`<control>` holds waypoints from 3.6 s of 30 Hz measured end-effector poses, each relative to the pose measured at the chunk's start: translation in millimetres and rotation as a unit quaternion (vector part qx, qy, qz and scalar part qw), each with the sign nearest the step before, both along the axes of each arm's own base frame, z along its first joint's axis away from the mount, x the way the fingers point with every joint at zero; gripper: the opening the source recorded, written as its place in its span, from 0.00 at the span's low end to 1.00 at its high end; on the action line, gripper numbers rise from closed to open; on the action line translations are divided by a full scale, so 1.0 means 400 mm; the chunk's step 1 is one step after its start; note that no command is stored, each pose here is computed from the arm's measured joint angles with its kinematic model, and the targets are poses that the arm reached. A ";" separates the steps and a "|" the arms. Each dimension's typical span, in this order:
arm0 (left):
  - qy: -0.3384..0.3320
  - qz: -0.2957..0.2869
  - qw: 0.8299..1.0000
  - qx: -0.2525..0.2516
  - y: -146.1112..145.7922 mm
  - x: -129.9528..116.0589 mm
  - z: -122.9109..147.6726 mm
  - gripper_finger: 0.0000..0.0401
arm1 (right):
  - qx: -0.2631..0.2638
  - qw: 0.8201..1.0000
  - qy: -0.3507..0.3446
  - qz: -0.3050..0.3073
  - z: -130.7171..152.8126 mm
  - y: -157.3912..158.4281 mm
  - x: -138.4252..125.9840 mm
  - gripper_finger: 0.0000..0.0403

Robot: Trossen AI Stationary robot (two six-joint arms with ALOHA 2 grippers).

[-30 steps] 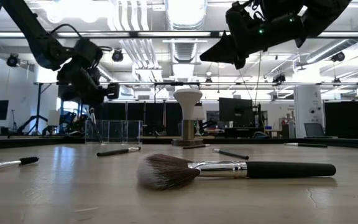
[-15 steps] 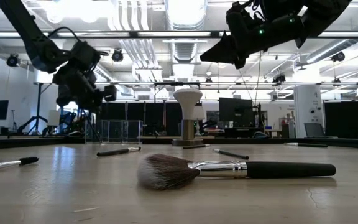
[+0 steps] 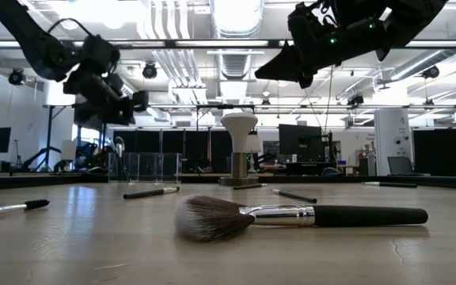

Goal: Put items in baskets/containers
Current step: Put the eyeshadow brush into the right section of the transparent organizer

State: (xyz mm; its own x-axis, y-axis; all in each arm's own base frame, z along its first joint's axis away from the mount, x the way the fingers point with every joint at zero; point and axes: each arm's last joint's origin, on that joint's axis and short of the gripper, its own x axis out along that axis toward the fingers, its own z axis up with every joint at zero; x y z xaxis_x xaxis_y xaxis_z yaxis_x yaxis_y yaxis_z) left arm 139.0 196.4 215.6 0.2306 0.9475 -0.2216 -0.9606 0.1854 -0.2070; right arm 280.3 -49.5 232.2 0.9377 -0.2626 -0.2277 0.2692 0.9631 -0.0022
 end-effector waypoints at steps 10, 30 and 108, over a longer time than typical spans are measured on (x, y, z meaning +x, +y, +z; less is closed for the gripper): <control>-0.062 -0.222 0.972 0.042 -0.106 0.046 -0.008 0.01 | 0.013 0.999 0.032 -0.033 -0.013 -0.003 -0.009 0.02; -0.082 -0.460 0.875 0.127 -0.178 0.150 -0.148 0.00 | 0.149 0.955 0.117 -0.230 -0.084 -0.062 -0.164 0.02; -0.083 -0.498 0.855 0.118 -0.182 0.158 -0.169 0.00 | 0.393 0.711 0.410 -0.414 -0.209 -0.499 -0.318 0.33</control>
State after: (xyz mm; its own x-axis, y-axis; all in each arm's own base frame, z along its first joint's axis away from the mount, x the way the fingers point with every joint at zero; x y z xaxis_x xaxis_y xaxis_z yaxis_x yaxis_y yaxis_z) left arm 202.3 123.5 148.1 0.9588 0.2769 0.0628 -0.2631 0.9496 -0.1701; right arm 153.1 -249.0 148.7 0.0023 -0.1358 -0.9907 0.9636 0.2651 -0.0341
